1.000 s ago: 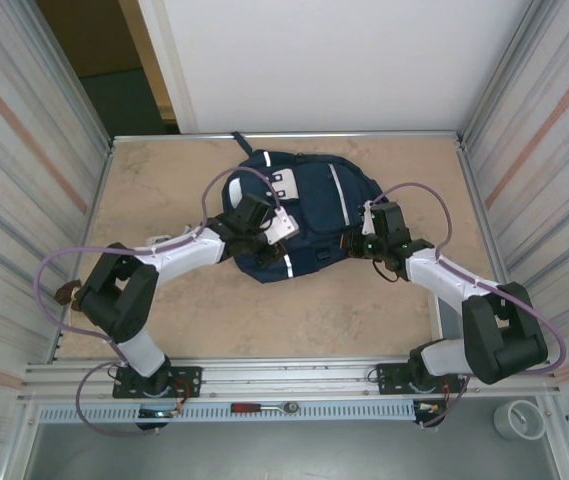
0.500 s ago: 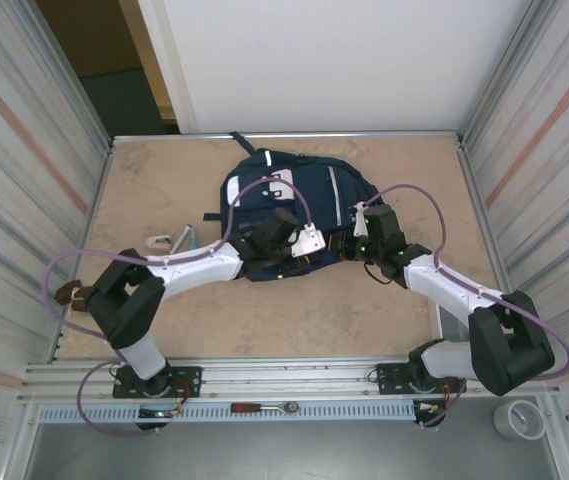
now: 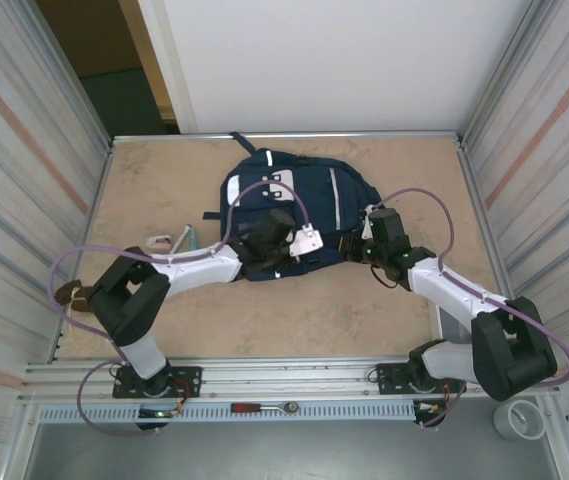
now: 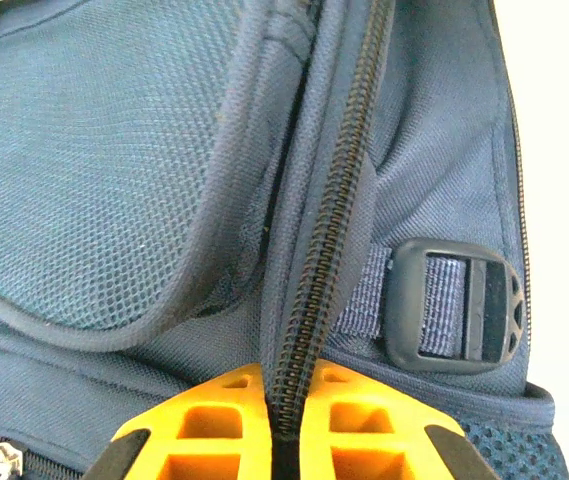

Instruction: Pack the student bag

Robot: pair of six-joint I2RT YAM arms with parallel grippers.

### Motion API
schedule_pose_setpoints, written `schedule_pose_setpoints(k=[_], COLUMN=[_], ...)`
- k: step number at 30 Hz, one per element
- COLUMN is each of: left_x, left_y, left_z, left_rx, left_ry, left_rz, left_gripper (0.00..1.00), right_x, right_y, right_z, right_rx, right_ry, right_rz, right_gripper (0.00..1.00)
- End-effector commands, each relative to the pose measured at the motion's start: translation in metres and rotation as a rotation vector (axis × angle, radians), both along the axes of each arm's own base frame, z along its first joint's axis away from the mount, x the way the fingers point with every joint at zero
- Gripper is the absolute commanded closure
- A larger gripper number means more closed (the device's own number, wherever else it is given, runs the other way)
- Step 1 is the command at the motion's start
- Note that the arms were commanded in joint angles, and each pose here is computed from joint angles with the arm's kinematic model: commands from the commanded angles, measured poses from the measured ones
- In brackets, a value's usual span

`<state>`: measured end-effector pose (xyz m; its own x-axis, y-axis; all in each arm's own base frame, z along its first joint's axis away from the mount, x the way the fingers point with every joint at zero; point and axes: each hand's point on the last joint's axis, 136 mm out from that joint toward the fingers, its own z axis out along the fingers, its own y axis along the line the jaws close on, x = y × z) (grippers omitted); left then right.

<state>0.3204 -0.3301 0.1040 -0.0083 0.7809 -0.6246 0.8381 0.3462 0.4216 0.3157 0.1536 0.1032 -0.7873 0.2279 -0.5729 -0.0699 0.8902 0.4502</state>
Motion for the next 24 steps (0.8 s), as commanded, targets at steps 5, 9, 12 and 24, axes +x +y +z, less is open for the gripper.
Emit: schedule_pose_setpoints(k=[5,9,12,24], left_x=[0.018,0.023,0.02,0.005], left_y=[0.047,0.056,0.054,-0.008], left_z=[0.042,0.033,0.035,0.05], left_rx=[-0.181,-0.172,-0.161,-0.032], left_ry=[-0.032,-0.019,-0.023,-0.187], left_rz=[0.07,0.102,0.1,-0.043], left_gripper=[1.0,0.89,0.65,0.28], right_x=[0.01,0.014,0.012,0.002], right_y=[-0.038,-0.011,0.004,0.034], right_z=[-0.002,0.009,0.017,0.039], right_rx=[-0.091,-0.02,0.006,0.09], right_ry=[-0.003,-0.052,-0.08,-0.145], right_rz=[-0.124,-0.045,0.003,0.12], right_gripper=[1.0,1.0,1.0,1.0])
